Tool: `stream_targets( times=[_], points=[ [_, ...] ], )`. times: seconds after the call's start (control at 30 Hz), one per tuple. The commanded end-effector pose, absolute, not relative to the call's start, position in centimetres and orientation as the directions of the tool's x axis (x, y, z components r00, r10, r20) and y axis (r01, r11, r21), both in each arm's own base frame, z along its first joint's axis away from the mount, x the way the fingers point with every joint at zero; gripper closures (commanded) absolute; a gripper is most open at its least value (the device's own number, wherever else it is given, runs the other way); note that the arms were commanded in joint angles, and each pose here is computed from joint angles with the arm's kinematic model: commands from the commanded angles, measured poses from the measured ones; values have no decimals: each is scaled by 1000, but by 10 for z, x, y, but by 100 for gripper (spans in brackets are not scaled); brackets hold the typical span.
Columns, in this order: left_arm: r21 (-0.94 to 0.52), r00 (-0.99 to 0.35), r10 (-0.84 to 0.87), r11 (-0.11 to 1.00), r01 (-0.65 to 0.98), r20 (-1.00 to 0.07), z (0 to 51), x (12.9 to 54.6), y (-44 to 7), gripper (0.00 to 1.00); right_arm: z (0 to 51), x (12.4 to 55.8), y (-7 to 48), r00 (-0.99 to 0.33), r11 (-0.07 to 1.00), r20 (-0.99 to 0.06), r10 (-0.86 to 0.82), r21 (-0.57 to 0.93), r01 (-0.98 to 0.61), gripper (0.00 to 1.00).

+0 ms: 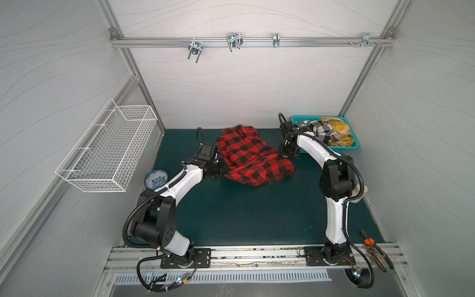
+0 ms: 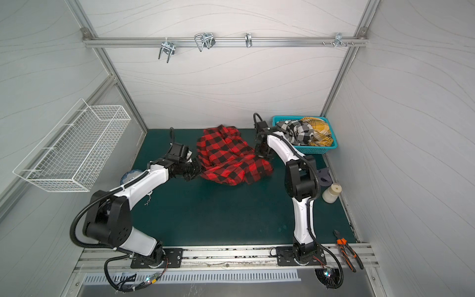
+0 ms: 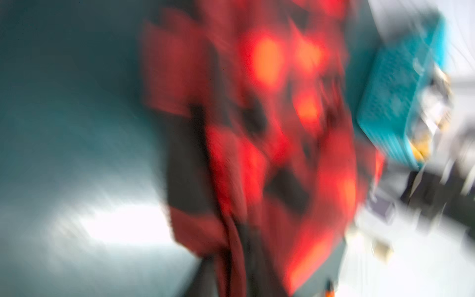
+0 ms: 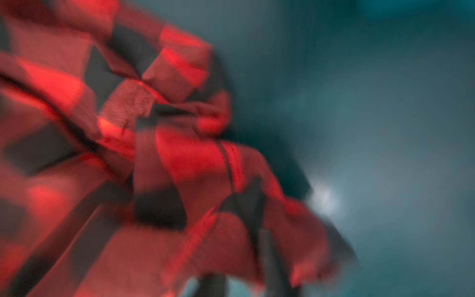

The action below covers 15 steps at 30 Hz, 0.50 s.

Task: Fold and stack the long sleeve shirts
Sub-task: 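Grasp the shirt edge with the left gripper while the right gripper holds another edge, then lift and spread the shirt between both grippers, pulling apart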

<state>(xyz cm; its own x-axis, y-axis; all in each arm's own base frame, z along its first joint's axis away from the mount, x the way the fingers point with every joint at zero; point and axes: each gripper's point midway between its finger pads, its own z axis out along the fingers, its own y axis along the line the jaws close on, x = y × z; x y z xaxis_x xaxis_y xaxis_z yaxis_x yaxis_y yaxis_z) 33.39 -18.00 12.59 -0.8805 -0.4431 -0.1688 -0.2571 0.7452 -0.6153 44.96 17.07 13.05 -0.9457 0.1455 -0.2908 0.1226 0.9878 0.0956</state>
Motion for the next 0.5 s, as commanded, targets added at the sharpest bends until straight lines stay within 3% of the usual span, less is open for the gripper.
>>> stream_targets(
  times=[0.0, 0.03, 0.13, 0.27, 0.37, 0.47],
  points=[
    [-620, -933, -349, 754, -219, -94, 112, 290, -212, 17, 181, 413, 182, -937, 997, -340, -75, -45, -63, 2],
    [-627, -935, -343, 748, -215, -89, 116, 284, -212, 10, 192, 401, 186, -921, 995, -376, -101, -55, -86, 1],
    [-585, -920, -354, 787, -196, -168, 140, 285, -185, 10, 202, 359, 189, -893, 997, -442, -80, -24, -77, 1],
    [-530, -847, -468, 800, -283, -253, 164, 311, -123, 8, 185, 304, 205, -910, 968, -414, 32, 240, -75, 1],
    [-535, -809, -558, 748, -393, -186, 154, 331, -86, 12, 157, 281, 217, -920, 930, -380, 96, 363, -53, 2],
    [-581, -815, -575, 691, -430, -79, 146, 341, -82, 24, 125, 280, 225, -952, 927, -277, 134, 375, 21, 16]
  ],
)
